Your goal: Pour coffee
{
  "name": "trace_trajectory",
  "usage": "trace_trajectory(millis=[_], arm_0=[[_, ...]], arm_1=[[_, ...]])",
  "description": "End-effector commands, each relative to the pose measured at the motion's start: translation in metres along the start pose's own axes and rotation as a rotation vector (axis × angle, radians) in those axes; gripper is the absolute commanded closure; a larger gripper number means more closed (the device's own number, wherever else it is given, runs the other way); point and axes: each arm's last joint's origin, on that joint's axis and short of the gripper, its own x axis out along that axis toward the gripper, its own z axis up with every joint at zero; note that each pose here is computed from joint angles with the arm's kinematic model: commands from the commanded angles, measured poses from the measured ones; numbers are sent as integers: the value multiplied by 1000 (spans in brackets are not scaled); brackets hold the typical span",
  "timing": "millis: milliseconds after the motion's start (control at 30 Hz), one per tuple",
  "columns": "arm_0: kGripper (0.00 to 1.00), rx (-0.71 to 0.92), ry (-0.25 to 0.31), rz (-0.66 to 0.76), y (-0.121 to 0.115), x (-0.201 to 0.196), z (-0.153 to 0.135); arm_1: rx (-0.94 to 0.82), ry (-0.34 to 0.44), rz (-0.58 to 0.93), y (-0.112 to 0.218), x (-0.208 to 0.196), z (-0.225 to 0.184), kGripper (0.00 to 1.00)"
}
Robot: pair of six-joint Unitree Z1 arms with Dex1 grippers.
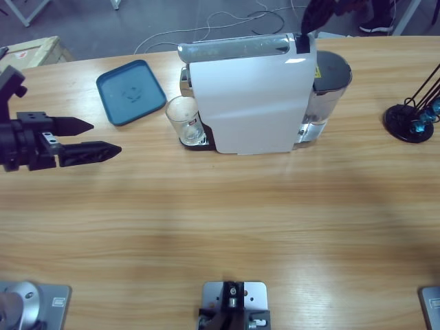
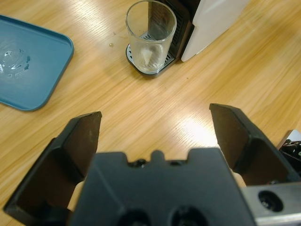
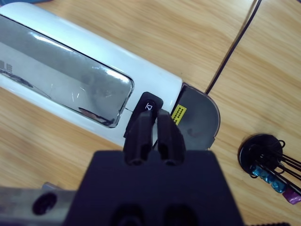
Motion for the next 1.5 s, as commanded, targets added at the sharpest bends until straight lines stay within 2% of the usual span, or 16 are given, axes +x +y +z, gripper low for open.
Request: trace_trajectory(millis=[33,133,700,800,867,900,933,967,1033,1133,1233,1500], arm_0=[[0,-16,70,-20,0,13,-13],[0,-15,70,-20,0,13,-13],[0,-20,81,-20,0,14,-16],[0,-20,80,-22,0,15,-15],[0,-19,78,-22,0,14,-15],[0,-19,78,-22,0,14,-15],[0,-19,76,-23,-1,14,-15],[0,-20,73,-24,-1,13,-15],[0,-18,67,-24,-1,12,-14],[0,-12,58,-32,-3,11,-12],[0,-11,53,-36,-5,9,-12],[0,-10,59,-34,-5,10,-13]], arm_1=[[-26,50,-1,5,30,1,1000],[-27,39,-1,5,29,2,1000],[-27,114,-14,3,46,-16,1000],[-29,29,-20,1,18,-17,1000],[-54,-103,-16,2,-26,-16,1000],[-61,-160,-22,5,-45,-18,737],[-66,-201,-19,7,-61,-21,188],[-70,-229,-10,9,-73,-25,14],[-76,-237,3,10,-79,-34,0],[-64,-170,2,13,-60,-43,0],[-41,-139,1,14,-48,-44,0],[-37,-135,-5,16,-39,-36,0]])
